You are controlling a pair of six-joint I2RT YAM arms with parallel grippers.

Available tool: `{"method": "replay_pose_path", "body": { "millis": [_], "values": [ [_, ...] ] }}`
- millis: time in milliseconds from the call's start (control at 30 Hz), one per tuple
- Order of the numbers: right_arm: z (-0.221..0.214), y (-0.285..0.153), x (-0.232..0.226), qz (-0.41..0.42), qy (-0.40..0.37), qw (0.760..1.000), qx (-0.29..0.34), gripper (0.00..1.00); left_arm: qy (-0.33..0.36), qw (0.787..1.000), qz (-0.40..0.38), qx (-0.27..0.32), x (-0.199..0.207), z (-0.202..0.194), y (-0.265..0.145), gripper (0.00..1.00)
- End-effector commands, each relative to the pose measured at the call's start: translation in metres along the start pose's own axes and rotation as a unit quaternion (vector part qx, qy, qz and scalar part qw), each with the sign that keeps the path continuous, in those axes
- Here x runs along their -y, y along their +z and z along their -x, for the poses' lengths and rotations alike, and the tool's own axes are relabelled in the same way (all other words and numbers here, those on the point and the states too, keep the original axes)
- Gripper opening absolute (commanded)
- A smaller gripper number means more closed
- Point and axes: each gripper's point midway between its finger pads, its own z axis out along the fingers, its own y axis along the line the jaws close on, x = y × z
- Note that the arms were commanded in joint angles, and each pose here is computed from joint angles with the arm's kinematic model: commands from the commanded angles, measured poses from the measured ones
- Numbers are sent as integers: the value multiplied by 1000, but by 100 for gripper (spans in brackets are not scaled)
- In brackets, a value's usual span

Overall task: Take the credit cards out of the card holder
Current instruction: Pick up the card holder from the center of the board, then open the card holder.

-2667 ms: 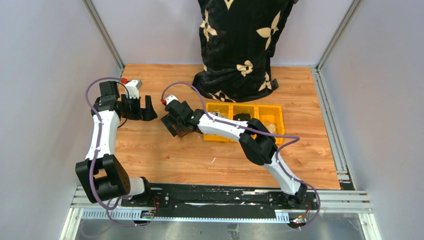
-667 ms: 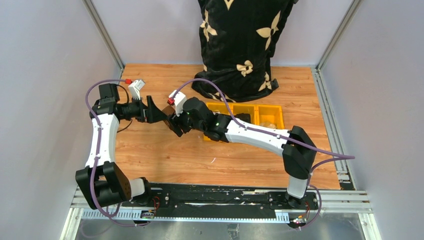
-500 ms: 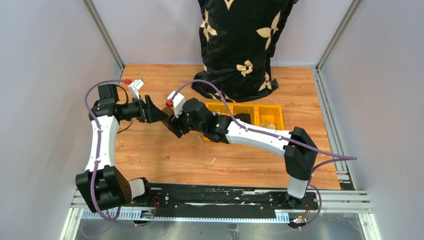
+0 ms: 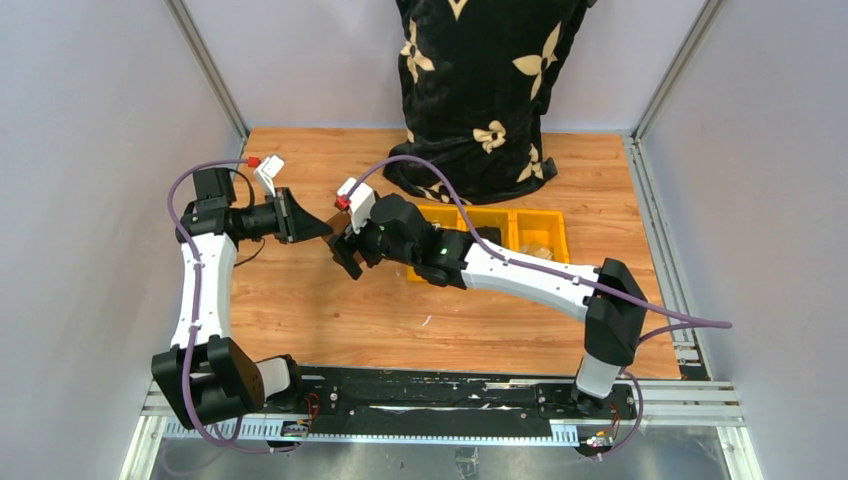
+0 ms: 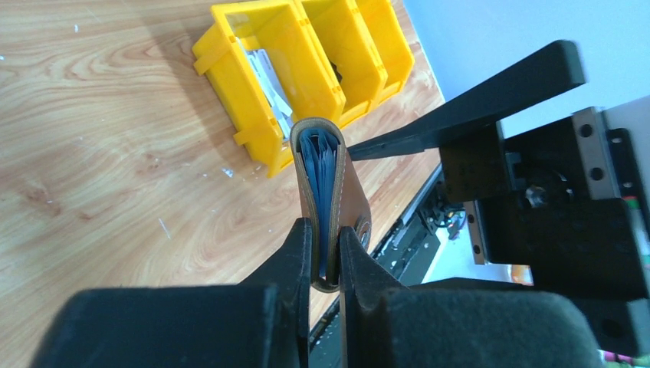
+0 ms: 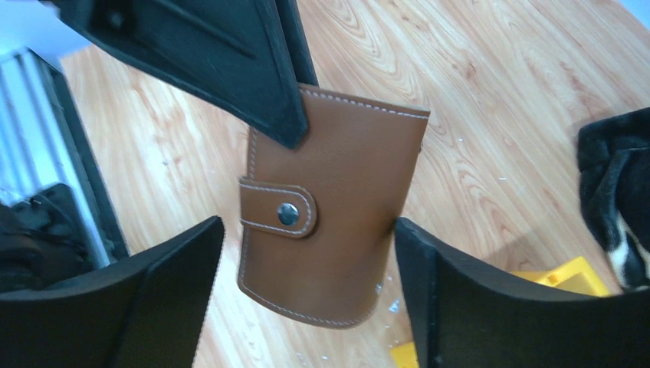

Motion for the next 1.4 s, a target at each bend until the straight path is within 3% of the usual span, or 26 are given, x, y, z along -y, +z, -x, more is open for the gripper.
{"method": "replay_pose_path", "body": {
  "millis": [0, 200, 300, 367, 800, 1033, 1167, 1300, 1333, 1367],
  "values": [
    [39, -26, -14, 31, 49, 997, 56, 91, 3, 1000, -29, 8, 26, 11, -5, 5],
    [22, -50, 13, 43, 230, 969, 78, 95, 19, 999, -35, 21, 46, 25, -12, 1],
    [13, -60, 31, 62, 386, 916, 92, 95, 5, 999, -38, 24, 52, 33, -14, 0],
    [26, -72, 35, 96, 433, 884, 147, 95, -6, 999, -40, 25, 56, 40, -15, 0],
    [65, -82, 14, 229, 506, 800, 228, 95, -2, 999, -35, 34, 75, 47, -20, 0],
    [64, -70, -2, 256, 515, 786, 226, 93, -11, 999, -37, 34, 78, 48, -21, 0],
    [67, -71, -6, 274, 519, 776, 230, 78, -8, 999, -32, 36, 79, 47, -21, 0],
    [72, -75, -8, 280, 512, 779, 230, 41, -11, 999, -22, 32, 71, 41, -18, 2],
    [71, -75, -7, 277, 509, 783, 226, 30, -12, 999, -20, 31, 69, 38, -17, 9],
    [68, -74, -6, 272, 507, 789, 216, 19, -10, 999, -17, 29, 67, 35, -16, 23]
  ]
}}
